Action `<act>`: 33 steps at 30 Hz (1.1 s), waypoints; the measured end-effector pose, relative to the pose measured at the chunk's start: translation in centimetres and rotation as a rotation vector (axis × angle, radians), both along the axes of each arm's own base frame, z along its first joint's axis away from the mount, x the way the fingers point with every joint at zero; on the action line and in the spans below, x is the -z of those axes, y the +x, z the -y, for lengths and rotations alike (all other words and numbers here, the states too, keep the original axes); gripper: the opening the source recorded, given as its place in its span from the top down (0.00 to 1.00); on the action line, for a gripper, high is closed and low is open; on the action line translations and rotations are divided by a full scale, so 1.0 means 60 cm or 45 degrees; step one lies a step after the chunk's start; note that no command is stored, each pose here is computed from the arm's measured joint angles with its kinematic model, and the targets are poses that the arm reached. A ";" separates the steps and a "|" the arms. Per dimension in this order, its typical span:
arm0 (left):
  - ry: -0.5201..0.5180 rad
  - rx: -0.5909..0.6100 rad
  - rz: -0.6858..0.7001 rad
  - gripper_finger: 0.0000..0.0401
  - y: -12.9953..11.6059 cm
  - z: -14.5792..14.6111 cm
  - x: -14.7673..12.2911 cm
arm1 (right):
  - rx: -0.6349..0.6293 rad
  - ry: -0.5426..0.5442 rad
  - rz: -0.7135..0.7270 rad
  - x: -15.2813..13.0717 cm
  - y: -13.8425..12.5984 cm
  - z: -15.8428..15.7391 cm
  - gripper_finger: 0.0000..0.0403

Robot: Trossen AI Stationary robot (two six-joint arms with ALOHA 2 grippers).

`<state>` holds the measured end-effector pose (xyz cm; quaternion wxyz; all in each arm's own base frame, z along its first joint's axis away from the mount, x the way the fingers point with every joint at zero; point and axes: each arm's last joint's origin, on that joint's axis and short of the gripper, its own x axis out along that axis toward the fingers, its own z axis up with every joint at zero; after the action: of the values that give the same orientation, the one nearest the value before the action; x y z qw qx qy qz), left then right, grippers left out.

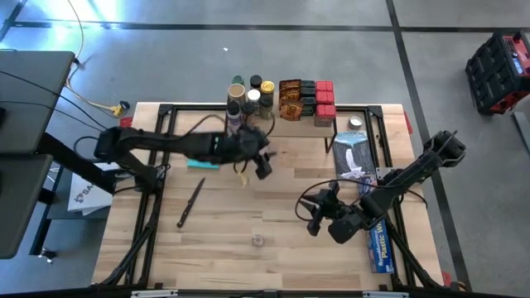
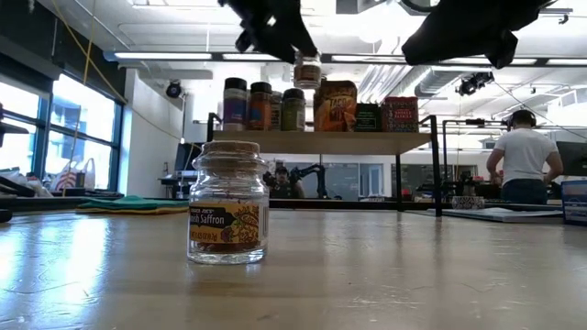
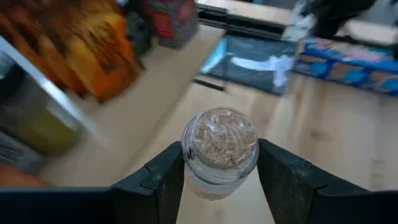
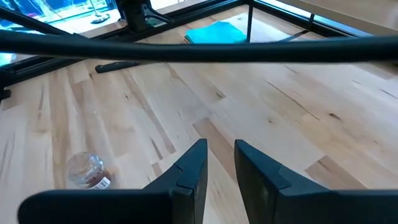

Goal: Shelf spices
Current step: Put the brown seasoning bottle on the shelf

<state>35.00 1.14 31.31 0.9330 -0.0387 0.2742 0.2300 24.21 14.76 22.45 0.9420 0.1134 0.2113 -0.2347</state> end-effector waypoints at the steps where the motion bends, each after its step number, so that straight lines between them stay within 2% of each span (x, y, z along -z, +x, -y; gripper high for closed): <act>1: 0.021 -0.002 -0.033 0.56 0.004 -0.009 -0.010 | -0.001 0.000 -0.001 0.000 0.000 0.000 0.81; 7: 0.051 0.005 -0.173 0.56 0.020 -0.071 -0.055 | -0.005 -0.002 -0.004 0.000 0.000 0.000 0.81; 14: -0.005 -0.031 -0.267 0.56 0.042 -0.123 -0.026 | -0.005 0.000 -0.003 0.000 0.000 0.000 0.81; 21: 0.024 -0.089 -0.312 0.56 0.058 -0.144 0.002 | -0.009 0.007 -0.005 0.000 0.000 -0.001 0.81; 33: 0.018 -0.112 -0.310 0.56 0.059 -0.157 0.006 | -0.012 0.010 -0.007 0.000 0.000 -0.001 0.81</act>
<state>38.55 10.58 30.94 0.8820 -0.0158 0.3819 0.2757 24.21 14.81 22.44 0.9421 0.1155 0.2152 -0.2297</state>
